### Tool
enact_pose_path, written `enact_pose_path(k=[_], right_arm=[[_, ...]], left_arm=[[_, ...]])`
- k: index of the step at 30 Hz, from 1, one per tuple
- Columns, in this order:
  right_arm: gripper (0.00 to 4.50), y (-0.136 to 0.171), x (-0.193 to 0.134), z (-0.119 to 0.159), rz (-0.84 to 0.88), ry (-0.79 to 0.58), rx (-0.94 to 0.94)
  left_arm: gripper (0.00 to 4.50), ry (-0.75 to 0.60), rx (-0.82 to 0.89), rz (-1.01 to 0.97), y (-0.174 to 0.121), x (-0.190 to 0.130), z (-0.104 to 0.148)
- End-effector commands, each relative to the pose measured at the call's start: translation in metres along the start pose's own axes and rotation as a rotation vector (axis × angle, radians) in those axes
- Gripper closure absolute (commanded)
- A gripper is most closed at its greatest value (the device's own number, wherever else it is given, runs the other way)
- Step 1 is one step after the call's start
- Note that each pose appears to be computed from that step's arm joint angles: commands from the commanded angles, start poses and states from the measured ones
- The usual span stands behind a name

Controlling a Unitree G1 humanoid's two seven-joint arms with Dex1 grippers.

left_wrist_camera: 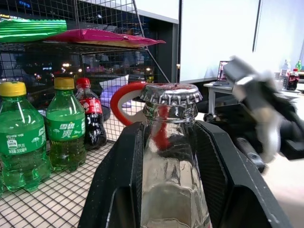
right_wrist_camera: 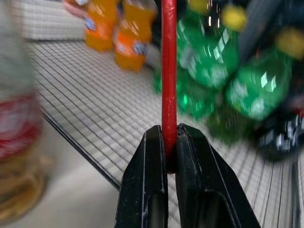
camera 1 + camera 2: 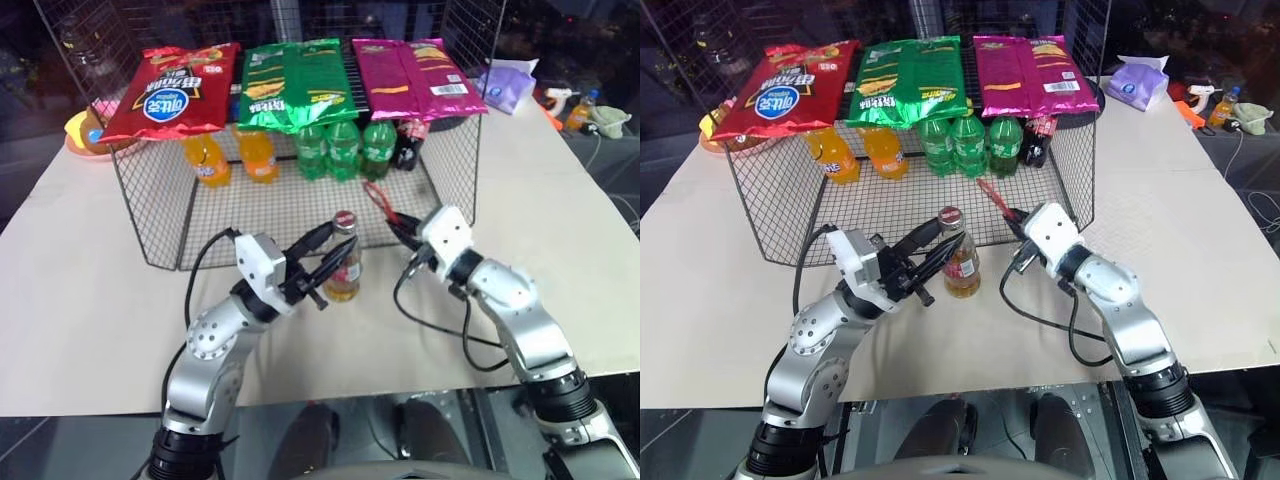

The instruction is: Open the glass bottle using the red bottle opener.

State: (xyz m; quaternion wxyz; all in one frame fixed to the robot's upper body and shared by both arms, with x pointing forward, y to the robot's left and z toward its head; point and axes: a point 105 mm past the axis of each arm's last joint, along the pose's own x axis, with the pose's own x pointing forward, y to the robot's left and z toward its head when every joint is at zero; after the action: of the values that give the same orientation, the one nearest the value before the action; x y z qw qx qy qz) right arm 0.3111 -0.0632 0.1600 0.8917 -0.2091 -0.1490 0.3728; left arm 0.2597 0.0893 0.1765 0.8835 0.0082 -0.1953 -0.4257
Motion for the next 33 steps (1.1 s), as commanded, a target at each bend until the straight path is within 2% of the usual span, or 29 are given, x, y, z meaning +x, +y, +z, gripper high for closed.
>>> enact_pose_path(k=[1, 14, 20, 27, 33], right_arm=[[4.5, -0.007, -0.003, 0.018, -0.061, -0.113, -0.154], [4.5, 0.022, -0.006, 0.012, 0.052, -0.211, -0.459], [4.5, 0.004, 0.001, 0.021, -0.089, -0.244, -0.336], [4.5, 0.0, -0.001, 0.021, -0.125, -0.236, -0.23], [4.5, 0.005, 0.0, 0.032, -0.093, -0.278, -0.294]], left_arm=[[3.37, 0.054, -0.021, -0.004, -0.002, -0.002, -0.012], [3.37, 0.055, -0.035, -0.006, -0.001, -0.001, -0.012], [3.37, 0.061, -0.031, -0.017, -0.002, -0.001, -0.012], [3.37, 0.063, -0.036, -0.017, -0.003, -0.001, -0.012], [3.37, 0.066, -0.034, -0.019, -0.003, -0.002, -0.013]])
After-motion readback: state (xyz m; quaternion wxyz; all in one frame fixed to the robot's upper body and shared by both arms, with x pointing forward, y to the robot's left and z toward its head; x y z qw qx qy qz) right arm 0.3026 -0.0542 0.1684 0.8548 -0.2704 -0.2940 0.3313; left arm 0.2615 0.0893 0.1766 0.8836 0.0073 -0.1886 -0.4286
